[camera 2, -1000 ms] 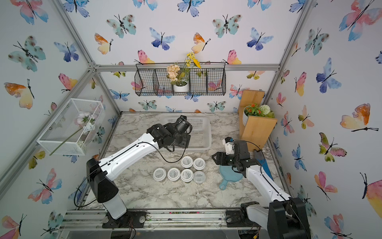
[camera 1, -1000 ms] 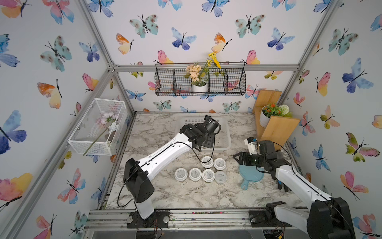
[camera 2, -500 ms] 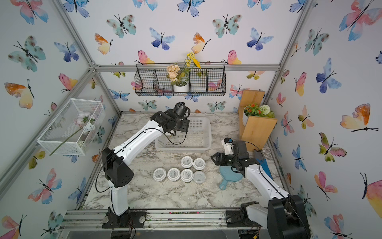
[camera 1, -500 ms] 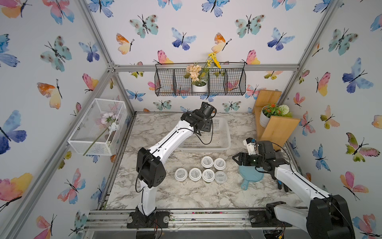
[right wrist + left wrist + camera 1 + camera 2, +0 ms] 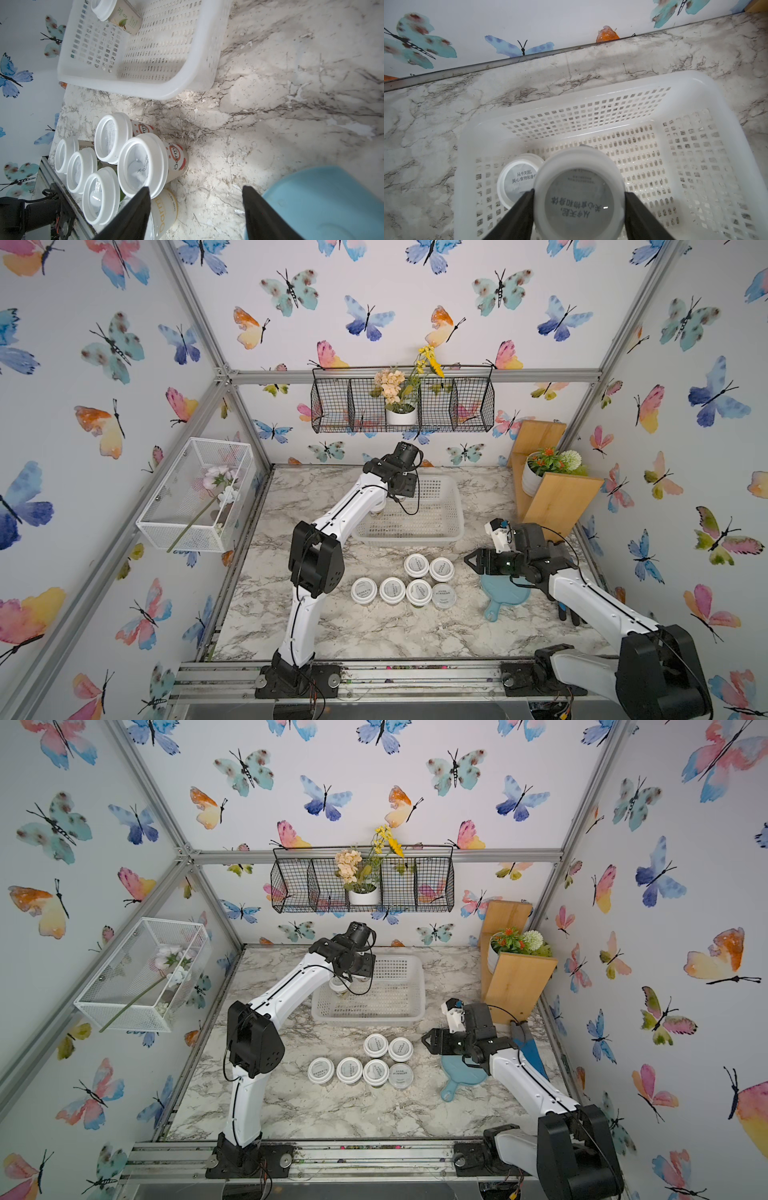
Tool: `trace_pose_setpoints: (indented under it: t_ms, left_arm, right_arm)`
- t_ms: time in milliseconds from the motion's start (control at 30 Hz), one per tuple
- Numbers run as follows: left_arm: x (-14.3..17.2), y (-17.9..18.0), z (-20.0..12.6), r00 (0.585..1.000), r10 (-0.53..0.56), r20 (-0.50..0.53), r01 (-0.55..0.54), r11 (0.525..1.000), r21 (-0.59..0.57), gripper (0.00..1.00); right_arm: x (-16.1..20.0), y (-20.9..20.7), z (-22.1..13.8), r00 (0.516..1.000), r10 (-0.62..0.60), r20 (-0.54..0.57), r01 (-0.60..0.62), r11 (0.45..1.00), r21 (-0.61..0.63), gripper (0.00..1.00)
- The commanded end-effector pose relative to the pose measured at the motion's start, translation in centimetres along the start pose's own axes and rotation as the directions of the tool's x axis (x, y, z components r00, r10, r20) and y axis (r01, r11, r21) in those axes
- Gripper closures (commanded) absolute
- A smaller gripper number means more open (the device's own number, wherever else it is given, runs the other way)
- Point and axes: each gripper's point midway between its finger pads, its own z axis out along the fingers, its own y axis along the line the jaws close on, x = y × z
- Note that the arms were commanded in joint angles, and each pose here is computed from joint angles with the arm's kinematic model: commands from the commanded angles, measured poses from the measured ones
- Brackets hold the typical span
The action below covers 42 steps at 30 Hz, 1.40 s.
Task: Put the yogurt in the basket
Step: Place the yogurt in the basket.
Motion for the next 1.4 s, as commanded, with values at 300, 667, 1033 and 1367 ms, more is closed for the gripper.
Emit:
trace_pose_setpoints:
  t_ms: [300, 667, 1033, 1367]
  left_arm:
    - [0.6, -0.2, 3.8, 0.999, 0.009, -0.033, -0.008, 1.000, 0.021, 0.33]
    - [0.7, 1.4, 4.8, 0.999, 0.001, -0.049, -0.002, 1.000, -0.007, 0.33]
    - [2.0, 1.7, 6.0, 0.997, 0.008, -0.081, -0.009, 1.000, -0.016, 0.33]
    - [3.1, 1.7, 6.8, 0.994, 0.014, -0.104, -0.016, 1.000, -0.012, 0.33]
  right_arm:
    - [1.0, -0.1, 0.9, 0.999, -0.023, -0.046, 0.024, 0.999, 0.033, 0.28]
    - [1.2, 0.1, 1.0, 0.998, -0.029, -0.052, 0.031, 0.999, 0.032, 0.28]
    - [1.5, 0.1, 1.2, 0.998, -0.030, -0.062, 0.032, 0.999, 0.038, 0.28]
    - [1.5, 0.0, 1.3, 0.997, -0.030, -0.065, 0.033, 0.998, 0.045, 0.28]
